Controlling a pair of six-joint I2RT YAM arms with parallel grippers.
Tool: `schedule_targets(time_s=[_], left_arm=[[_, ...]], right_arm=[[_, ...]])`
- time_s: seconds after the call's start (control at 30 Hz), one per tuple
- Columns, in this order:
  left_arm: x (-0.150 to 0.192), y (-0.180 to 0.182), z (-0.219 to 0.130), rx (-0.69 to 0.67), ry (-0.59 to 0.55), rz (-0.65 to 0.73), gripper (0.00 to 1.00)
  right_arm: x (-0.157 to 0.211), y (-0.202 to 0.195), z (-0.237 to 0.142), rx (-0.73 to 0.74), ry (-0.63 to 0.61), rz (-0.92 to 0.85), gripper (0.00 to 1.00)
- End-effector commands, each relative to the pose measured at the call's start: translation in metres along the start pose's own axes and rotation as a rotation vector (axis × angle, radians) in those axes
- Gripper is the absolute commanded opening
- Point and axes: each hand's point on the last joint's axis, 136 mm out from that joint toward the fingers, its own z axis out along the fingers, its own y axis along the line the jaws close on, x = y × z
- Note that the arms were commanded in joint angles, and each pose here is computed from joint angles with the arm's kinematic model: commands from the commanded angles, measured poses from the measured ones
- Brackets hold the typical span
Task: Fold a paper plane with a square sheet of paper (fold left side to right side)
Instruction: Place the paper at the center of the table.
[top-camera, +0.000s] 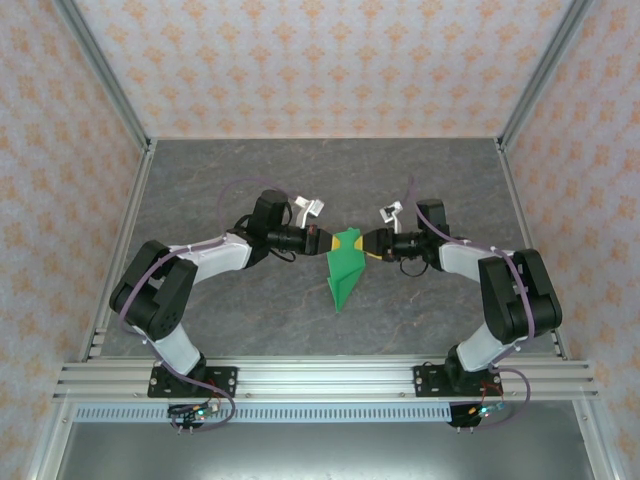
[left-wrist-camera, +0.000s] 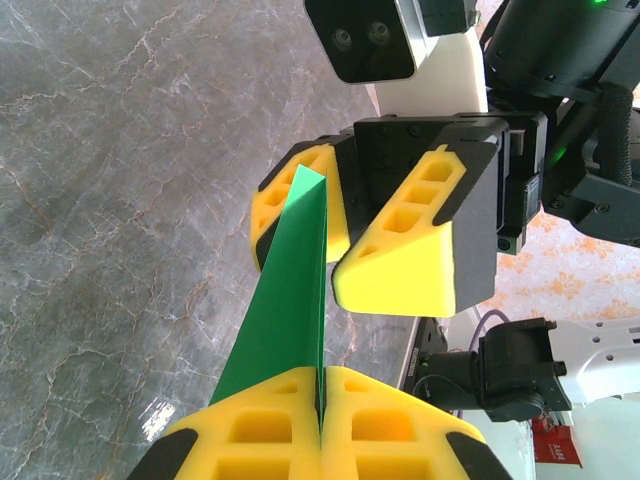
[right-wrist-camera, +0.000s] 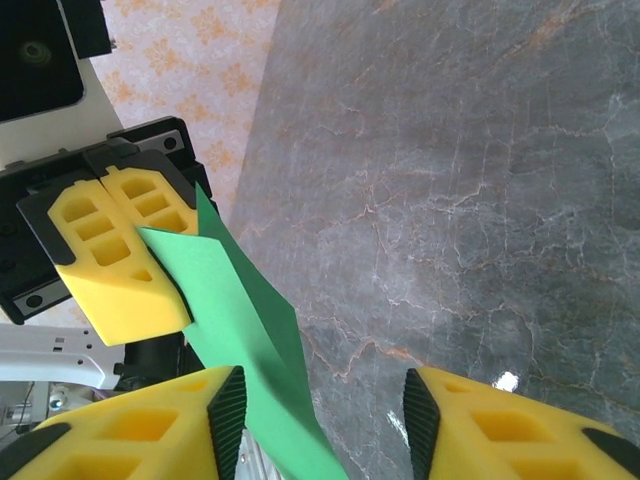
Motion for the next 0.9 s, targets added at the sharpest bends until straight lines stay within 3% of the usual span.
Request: schedule_targets(time_s=[0.0,0.6,0.73,0.77,0.87], left_arm=[[0.002,-0.006,-0.001,0.021,0.005,0.031,0.00],[0.008,0.020,0.011,-0.036,0.041,-0.005,0.00],[0.008,0.033,0.015,-0.080,0.062,-0.016,0.18],[0.008,0.037,0.016,-0.100,0.068,-0.020,0.26],[0.003,0.046,0.013,-0.173,0.068,-0.010,0.44]], right_arm=[[0.008,0.005,-0.001,-0.021,0.032,-0.036,0.44],[0.016,-0.006,-0.006,0.091,0.050,-0.009,0.14],[0.020,-0.016,-0.007,0.178,0.081,0.055,0.02],[0.021,-0.020,-0.006,0.207,0.089,0.074,0.00],[0.025,-0.025,-0.004,0.257,0.110,0.130,0.00]])
